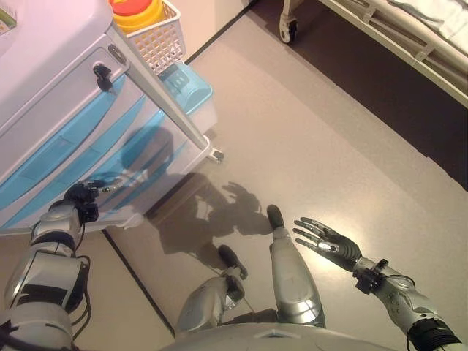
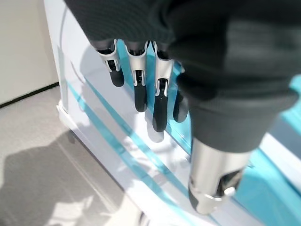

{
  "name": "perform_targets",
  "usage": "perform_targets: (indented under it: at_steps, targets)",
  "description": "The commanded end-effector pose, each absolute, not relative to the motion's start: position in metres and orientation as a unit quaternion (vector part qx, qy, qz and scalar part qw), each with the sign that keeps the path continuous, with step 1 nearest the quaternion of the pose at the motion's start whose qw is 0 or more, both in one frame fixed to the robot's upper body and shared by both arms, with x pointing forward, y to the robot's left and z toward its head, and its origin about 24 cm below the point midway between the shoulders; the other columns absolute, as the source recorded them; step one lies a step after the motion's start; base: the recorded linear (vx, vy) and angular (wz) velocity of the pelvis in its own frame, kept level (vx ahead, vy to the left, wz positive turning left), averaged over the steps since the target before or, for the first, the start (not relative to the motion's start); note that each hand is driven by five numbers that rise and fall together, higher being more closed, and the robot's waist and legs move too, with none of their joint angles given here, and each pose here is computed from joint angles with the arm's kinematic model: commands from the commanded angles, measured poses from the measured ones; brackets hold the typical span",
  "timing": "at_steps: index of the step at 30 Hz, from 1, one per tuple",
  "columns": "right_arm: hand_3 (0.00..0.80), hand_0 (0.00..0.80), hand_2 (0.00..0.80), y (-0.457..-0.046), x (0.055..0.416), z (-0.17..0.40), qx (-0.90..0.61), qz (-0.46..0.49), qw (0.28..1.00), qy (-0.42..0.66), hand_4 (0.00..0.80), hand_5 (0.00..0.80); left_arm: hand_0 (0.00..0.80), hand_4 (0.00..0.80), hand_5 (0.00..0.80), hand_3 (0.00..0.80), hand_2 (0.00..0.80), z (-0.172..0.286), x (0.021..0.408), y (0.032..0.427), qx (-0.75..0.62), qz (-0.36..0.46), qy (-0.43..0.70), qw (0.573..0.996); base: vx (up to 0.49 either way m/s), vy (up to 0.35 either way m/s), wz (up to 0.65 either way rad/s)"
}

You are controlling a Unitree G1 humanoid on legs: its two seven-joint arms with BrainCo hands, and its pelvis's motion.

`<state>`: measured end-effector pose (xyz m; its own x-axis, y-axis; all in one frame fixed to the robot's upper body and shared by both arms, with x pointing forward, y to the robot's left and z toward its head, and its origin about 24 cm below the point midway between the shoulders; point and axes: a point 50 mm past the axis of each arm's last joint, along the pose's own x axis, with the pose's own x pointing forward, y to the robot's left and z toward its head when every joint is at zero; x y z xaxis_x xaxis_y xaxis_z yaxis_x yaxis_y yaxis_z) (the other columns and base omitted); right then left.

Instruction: Open the drawer and pick up the medicine

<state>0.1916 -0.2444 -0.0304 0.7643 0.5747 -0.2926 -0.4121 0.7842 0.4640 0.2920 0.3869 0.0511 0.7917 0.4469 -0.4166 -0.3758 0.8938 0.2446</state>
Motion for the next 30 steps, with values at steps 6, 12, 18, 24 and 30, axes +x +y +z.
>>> perform_targets:
  at_steps: [6, 12, 18, 24, 30]
  targets:
    - [0.000, 0.000, 0.000, -0.219, 0.202, -0.023, 0.218, 0.294, 0.914, 0.173, 0.000, 0.000, 0.000, 0.000, 0.000, 0.000, 0.000, 0.112, 0.288, 0.428, 0.075, 0.297, 0.165, 0.938, -0.033, -0.017, 0.02]
    - [0.000, 0.000, 0.000, -0.210, 0.201, -0.025, 0.221, 0.305, 0.911, 0.167, 0.000, 0.000, 0.000, 0.000, 0.000, 0.000, 0.000, 0.106, 0.298, 0.412, 0.044, 0.232, 0.146, 0.961, -0.021, -0.053, -0.07]
    - [0.000, 0.000, 0.000, -0.207, 0.202, -0.025, 0.199, 0.308, 0.916, 0.165, 0.000, 0.000, 0.000, 0.000, 0.000, 0.000, 0.000, 0.067, 0.312, 0.359, -0.017, 0.064, 0.156, 0.986, -0.027, -0.082, 0.00]
    - [0.000, 0.000, 0.000, -0.199, 0.216, -0.014, 0.179, 0.300, 0.927, 0.140, 0.000, 0.000, 0.000, 0.000, 0.000, 0.000, 0.000, 0.001, 0.295, 0.280, -0.125, -0.085, 0.198, 0.969, -0.058, -0.149, 0.10]
    - [0.000, 0.000, 0.000, -0.187, 0.224, -0.018, 0.182, 0.267, 0.934, 0.154, 0.000, 0.000, 0.000, 0.000, 0.000, 0.000, 0.000, -0.053, 0.254, 0.216, -0.249, -0.149, 0.258, 0.922, 0.008, -0.164, 0.16]
